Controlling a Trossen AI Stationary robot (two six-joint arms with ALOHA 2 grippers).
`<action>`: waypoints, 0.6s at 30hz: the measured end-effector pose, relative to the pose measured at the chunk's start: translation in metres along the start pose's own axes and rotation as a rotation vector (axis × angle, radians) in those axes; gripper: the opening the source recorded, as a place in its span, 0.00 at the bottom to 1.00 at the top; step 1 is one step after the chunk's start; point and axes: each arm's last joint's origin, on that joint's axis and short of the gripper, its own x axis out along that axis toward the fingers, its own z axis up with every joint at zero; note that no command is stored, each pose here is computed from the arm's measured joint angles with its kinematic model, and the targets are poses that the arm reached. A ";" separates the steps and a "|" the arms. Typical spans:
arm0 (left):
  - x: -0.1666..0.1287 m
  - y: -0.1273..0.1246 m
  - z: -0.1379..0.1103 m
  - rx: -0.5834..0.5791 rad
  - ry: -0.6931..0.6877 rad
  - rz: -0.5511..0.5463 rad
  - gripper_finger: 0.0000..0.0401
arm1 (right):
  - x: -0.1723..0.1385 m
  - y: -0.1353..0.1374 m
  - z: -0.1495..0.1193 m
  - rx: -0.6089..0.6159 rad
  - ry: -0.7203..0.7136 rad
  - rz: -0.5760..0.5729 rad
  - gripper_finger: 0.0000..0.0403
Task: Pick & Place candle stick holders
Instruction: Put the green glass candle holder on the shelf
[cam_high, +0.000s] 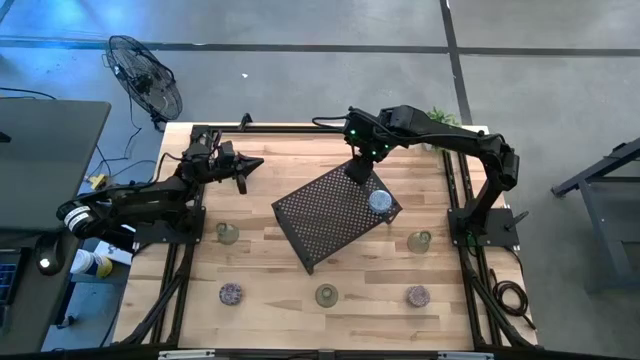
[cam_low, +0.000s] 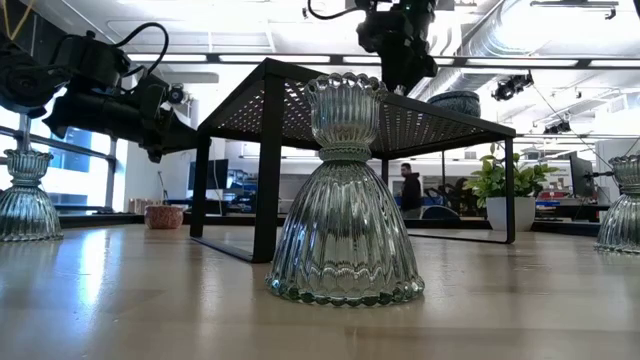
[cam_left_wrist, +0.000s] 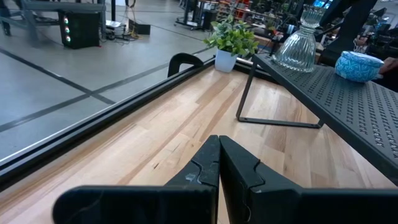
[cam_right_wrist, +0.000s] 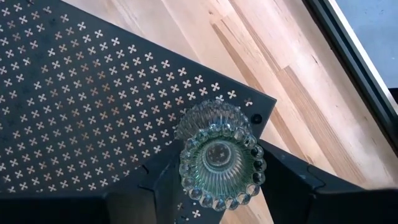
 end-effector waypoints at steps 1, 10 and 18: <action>0.000 0.000 0.000 0.000 0.000 0.000 0.00 | 0.000 0.000 0.000 0.000 0.000 0.000 0.45; 0.000 0.000 0.000 0.000 0.000 0.000 0.00 | 0.000 0.000 0.000 -0.011 0.002 0.006 0.46; 0.000 0.000 0.000 0.000 0.000 0.001 0.00 | 0.000 0.000 0.000 -0.012 0.000 0.006 0.61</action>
